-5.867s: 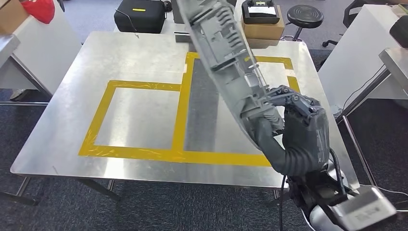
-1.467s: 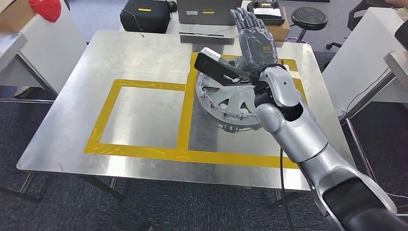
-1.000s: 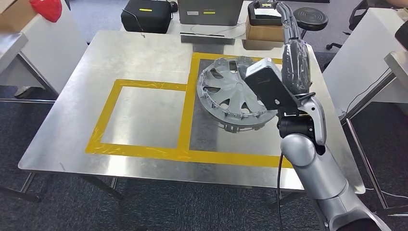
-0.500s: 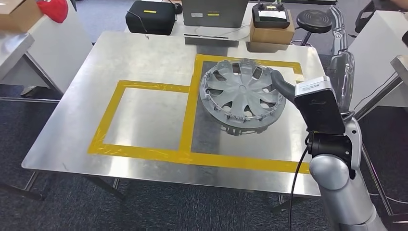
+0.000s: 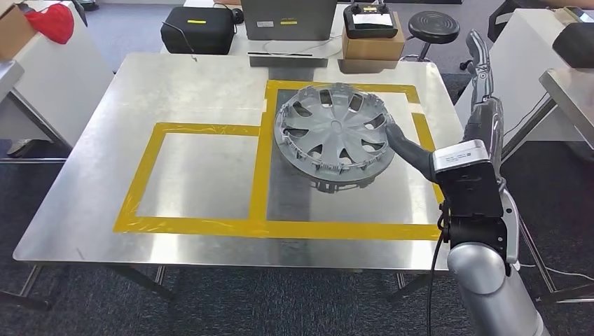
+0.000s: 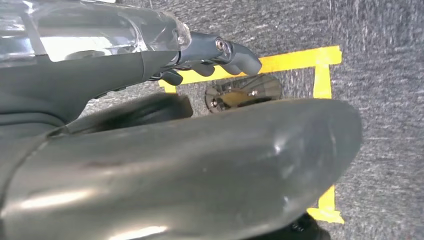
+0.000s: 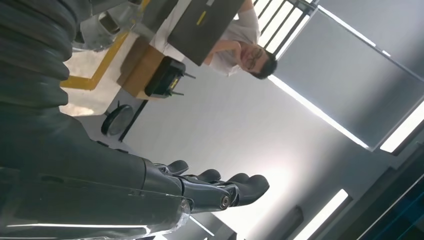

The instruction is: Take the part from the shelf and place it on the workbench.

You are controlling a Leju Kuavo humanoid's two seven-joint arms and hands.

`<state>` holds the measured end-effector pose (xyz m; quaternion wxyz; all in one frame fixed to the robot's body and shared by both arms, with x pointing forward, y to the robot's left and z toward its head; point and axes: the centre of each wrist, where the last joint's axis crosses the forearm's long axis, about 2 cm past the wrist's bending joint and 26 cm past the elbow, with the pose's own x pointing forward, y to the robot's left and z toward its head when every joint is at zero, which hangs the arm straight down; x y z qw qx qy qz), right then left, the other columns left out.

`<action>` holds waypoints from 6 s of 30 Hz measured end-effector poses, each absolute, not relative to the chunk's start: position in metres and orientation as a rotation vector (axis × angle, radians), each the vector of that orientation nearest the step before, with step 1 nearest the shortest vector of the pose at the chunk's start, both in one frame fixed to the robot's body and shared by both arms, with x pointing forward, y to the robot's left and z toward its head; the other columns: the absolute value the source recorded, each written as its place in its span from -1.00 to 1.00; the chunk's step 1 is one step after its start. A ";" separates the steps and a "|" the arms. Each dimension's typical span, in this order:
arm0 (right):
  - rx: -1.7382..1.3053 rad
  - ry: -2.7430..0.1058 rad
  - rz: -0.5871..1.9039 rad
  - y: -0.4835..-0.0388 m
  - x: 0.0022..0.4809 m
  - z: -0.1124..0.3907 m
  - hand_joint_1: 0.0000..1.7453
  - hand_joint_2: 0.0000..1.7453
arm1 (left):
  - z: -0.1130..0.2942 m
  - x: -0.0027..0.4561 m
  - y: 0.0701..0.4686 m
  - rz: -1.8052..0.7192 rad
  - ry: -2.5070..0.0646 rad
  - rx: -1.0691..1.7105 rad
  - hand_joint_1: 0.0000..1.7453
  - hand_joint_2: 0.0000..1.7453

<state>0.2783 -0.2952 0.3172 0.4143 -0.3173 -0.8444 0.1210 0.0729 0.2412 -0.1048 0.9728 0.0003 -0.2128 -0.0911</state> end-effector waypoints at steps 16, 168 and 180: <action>-0.714 -2.150 0.253 -0.295 0.250 0.293 -1.00 0.50 | -0.105 0.073 0.244 -0.169 -0.404 0.008 -1.00 -1.00; -0.280 -2.008 -0.029 -0.266 0.205 0.188 -1.00 -1.00 | -0.106 0.074 0.266 -0.264 -0.364 0.059 -1.00 -1.00; -0.272 -2.005 -0.034 -0.266 0.205 0.187 -1.00 -1.00 | -0.106 0.075 0.265 -0.265 -0.359 0.057 -1.00 -1.00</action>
